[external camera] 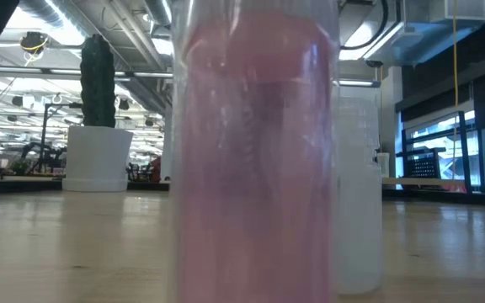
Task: Pick and place medicine bottles onto shelf by color
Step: Put the top yellow pill bottle on the shelf aligned with the other yellow pill bottle
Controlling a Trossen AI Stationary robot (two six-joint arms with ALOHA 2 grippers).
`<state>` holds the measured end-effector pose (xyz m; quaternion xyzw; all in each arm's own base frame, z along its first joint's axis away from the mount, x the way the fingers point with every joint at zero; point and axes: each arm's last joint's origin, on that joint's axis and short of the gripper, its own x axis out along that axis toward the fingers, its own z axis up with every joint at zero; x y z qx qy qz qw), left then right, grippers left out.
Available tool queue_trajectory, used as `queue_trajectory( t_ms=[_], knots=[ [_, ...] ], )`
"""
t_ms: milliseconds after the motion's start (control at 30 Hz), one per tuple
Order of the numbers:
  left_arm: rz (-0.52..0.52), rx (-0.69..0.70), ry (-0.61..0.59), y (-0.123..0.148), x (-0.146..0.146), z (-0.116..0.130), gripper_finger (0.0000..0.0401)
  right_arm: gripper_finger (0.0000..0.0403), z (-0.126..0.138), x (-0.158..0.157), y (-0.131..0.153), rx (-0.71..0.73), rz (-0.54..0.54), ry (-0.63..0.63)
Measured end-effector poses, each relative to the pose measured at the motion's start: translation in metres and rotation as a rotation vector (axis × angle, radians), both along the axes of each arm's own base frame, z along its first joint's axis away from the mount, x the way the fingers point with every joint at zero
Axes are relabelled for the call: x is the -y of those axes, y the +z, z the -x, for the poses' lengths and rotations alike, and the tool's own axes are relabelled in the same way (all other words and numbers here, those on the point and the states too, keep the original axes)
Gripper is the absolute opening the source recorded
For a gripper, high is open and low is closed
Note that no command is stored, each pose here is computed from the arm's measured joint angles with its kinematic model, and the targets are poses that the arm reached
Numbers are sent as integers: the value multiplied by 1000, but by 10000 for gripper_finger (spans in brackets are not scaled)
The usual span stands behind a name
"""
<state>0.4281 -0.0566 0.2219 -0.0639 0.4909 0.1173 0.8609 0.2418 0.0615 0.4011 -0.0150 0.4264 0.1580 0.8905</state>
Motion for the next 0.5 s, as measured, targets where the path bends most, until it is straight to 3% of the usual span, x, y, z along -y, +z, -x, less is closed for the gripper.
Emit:
queue_trajectory(
  t_ms=[500],
  knots=[
    [2,-12,27,-35,2,-12,98,209,-1,0,1,13,-3,0]
  ],
)
